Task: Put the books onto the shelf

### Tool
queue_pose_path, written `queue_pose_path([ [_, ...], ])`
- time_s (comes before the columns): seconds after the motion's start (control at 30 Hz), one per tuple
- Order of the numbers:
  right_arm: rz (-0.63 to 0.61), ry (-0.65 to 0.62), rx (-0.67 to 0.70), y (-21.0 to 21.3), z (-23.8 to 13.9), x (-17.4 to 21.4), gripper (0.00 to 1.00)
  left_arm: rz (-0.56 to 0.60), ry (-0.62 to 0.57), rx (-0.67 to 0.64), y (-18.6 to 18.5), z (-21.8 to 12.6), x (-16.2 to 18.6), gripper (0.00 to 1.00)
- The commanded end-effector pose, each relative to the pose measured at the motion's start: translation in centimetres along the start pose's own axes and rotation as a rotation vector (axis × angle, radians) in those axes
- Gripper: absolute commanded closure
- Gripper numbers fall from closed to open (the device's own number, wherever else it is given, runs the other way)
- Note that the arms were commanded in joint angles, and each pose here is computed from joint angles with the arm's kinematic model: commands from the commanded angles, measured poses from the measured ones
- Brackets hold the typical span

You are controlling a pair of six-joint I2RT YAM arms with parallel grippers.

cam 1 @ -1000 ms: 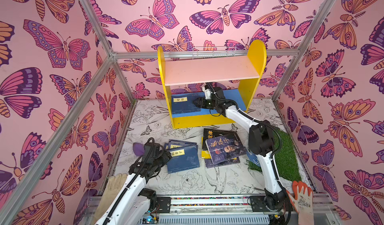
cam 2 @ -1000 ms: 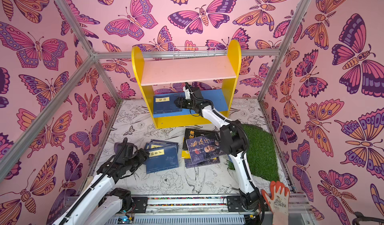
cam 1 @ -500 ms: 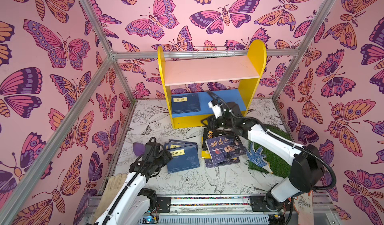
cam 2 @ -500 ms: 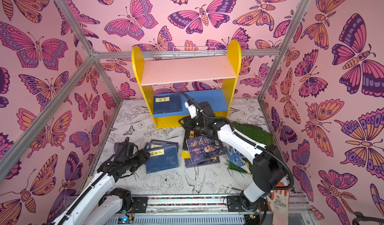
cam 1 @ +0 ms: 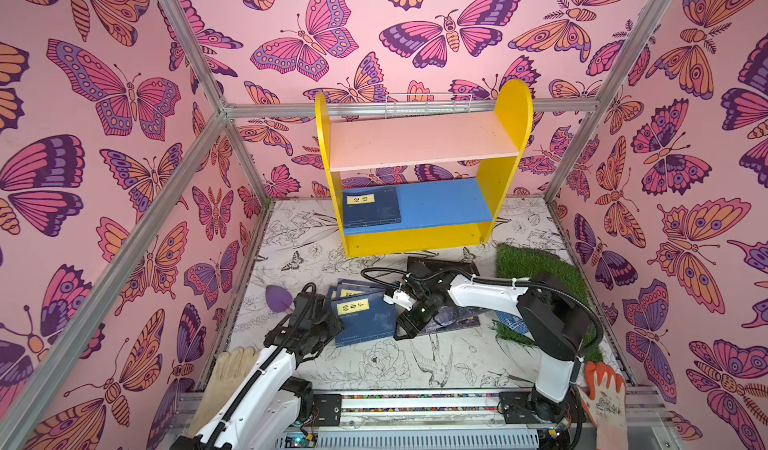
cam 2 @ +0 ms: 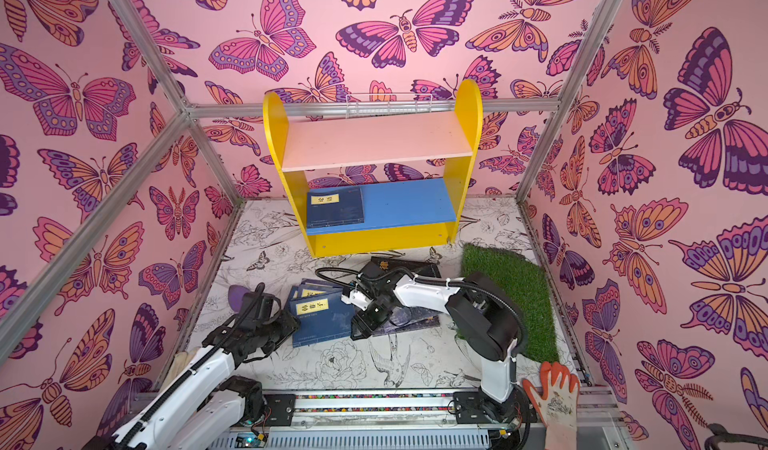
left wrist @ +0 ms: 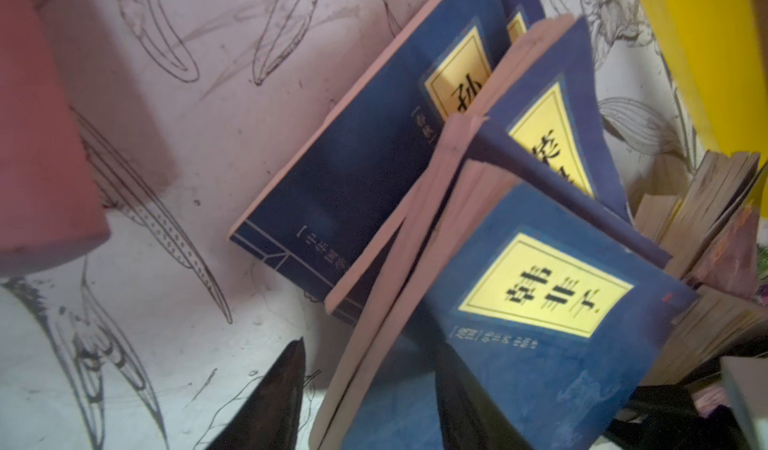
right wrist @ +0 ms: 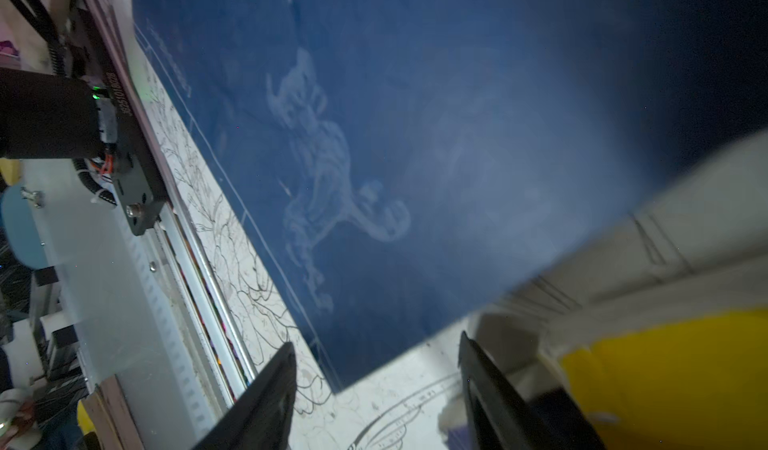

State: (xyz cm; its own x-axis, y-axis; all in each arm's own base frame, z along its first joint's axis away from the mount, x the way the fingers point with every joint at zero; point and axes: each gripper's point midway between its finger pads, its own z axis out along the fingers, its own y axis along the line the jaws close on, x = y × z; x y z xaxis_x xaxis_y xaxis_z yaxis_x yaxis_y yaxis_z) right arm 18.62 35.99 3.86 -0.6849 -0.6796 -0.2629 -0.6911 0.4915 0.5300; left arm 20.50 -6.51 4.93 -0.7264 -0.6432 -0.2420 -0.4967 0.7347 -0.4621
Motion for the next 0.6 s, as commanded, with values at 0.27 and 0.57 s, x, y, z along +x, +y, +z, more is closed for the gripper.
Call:
queue_pose_path([
  [0.27,-0.039,-0.070,-0.179,3.2,-2.5,-3.2,0.71,0.016,0.021,-0.045,0.8,1.6,0.2,0.66],
  [0.57,-0.046,-0.147,-0.188,4.7,-5.0,-5.8,0.75,0.060,0.061,0.039,-1.3,2.3,0.3,0.74],
])
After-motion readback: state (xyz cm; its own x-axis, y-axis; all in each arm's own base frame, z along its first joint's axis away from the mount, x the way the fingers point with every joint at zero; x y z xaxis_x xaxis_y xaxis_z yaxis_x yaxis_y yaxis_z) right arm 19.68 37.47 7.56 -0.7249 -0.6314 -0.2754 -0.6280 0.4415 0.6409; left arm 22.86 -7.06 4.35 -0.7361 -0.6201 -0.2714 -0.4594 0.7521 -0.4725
